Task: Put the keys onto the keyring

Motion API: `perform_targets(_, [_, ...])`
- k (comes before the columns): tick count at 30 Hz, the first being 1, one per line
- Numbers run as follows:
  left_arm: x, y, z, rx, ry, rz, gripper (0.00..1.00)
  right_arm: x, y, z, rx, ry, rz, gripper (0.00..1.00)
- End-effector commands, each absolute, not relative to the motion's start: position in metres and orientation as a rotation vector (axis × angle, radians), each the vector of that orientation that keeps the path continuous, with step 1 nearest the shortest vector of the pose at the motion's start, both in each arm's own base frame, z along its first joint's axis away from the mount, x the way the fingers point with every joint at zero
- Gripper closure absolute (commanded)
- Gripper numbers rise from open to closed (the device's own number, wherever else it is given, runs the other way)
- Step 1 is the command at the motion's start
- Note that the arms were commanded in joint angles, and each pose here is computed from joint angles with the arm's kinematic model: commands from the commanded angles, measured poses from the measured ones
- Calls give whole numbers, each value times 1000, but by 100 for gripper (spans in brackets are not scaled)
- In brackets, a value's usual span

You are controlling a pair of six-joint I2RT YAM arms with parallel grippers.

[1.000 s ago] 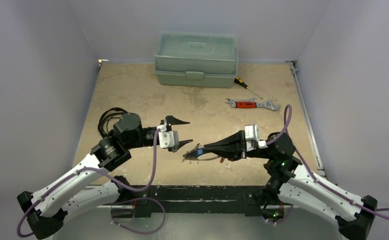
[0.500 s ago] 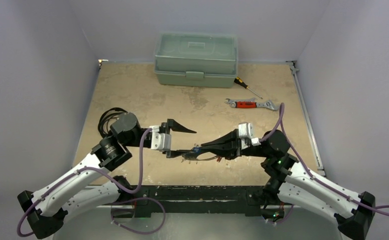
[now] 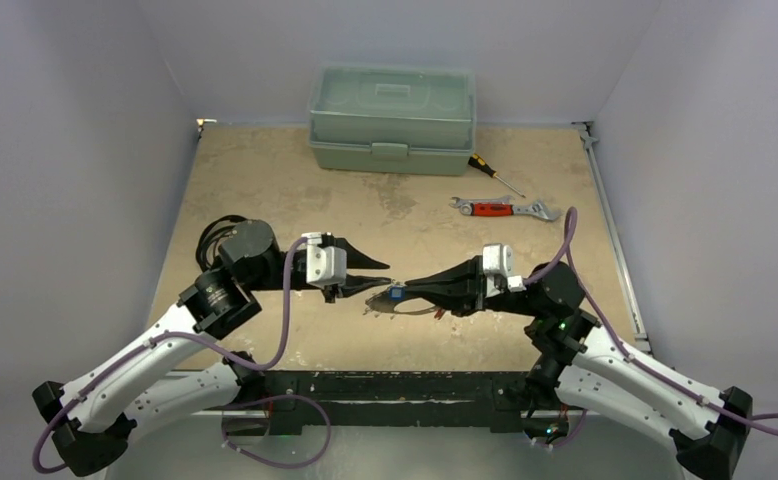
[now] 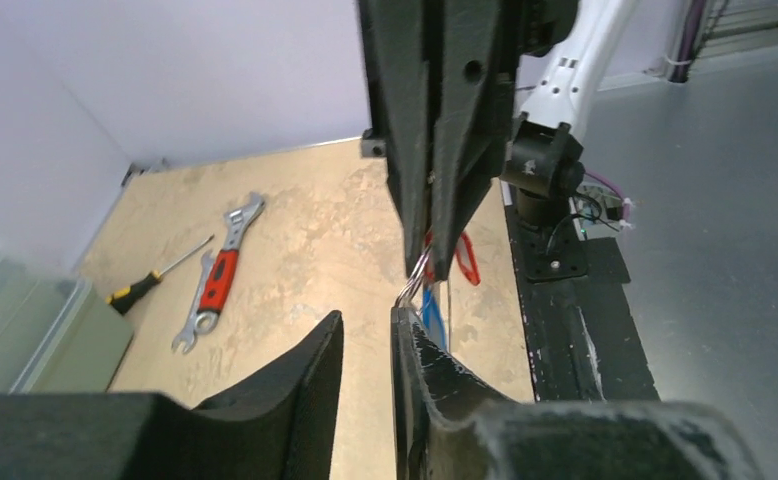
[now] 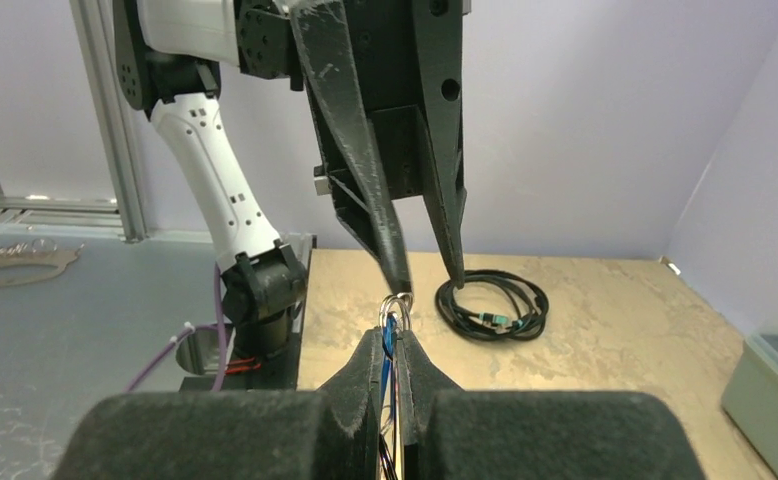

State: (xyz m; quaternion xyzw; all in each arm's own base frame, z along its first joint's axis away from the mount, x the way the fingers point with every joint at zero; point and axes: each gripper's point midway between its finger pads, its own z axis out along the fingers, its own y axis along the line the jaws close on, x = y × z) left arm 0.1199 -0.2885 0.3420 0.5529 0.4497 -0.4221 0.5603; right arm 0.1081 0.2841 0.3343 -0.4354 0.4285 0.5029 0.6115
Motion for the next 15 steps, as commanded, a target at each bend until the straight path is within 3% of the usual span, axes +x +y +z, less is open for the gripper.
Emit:
perform_targets(1, [127, -279, 357, 1178, 1191, -997, 80, 110, 272, 371, -938, 901, 1101, 100])
perform_targets(15, [110, -296, 360, 1226, 1147, -1165, 75, 110, 272, 369, -948, 904, 1096, 100])
